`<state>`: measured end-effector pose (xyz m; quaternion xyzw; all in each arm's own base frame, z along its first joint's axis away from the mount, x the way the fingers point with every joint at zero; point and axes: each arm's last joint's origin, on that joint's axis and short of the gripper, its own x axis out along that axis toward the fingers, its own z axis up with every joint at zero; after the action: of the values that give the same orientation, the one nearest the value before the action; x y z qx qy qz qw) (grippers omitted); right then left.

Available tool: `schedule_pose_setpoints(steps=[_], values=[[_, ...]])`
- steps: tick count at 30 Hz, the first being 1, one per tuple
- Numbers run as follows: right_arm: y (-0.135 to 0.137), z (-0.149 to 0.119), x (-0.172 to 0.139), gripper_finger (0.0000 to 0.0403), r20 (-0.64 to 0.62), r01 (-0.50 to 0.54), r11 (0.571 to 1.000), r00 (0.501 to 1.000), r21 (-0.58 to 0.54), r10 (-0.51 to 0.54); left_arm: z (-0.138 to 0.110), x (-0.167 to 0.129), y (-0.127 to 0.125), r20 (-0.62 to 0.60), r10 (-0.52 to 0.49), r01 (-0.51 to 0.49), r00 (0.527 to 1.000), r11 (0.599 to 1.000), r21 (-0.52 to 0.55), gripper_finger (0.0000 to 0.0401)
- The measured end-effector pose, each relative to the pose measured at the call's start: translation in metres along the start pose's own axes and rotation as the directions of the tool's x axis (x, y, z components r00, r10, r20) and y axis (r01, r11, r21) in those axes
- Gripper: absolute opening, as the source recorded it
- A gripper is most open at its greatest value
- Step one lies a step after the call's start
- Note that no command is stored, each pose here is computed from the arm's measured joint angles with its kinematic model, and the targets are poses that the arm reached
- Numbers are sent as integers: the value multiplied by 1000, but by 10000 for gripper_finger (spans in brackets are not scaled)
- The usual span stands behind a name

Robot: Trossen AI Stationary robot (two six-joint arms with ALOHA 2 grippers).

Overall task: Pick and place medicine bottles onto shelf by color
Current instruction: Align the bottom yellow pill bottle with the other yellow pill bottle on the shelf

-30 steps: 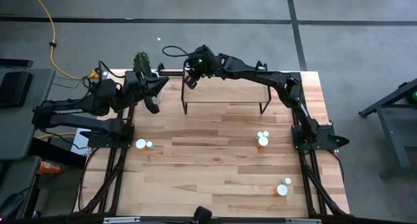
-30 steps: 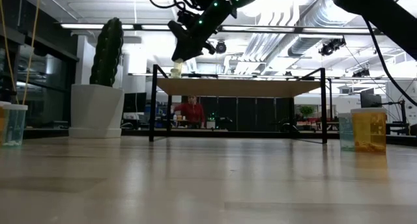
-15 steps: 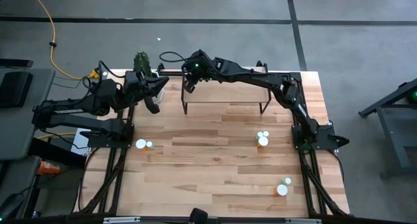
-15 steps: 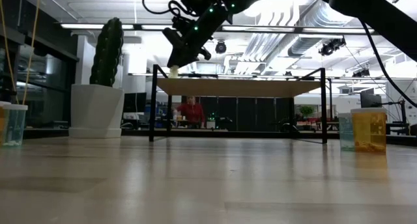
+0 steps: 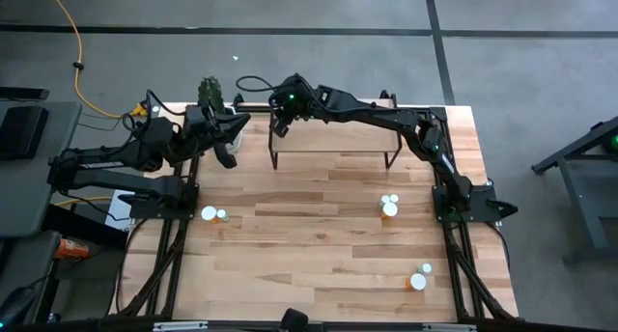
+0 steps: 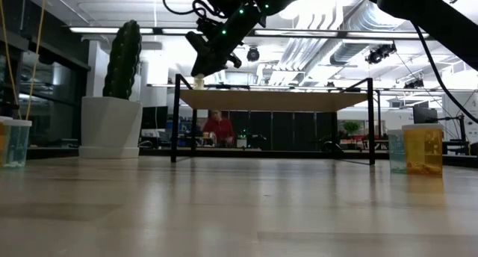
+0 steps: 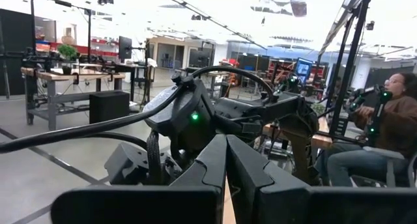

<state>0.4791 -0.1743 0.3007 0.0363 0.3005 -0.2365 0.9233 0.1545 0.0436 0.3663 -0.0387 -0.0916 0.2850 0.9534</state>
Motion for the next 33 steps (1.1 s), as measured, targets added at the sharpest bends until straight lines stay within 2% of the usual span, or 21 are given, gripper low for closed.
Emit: schedule_pose_setpoints(steps=[33], values=[[0, -1, 0, 108, -13, -2, 1000, 1000, -2, 2, 0, 0, 0, 0, 0, 0, 1000, 1000, -9, 0]])
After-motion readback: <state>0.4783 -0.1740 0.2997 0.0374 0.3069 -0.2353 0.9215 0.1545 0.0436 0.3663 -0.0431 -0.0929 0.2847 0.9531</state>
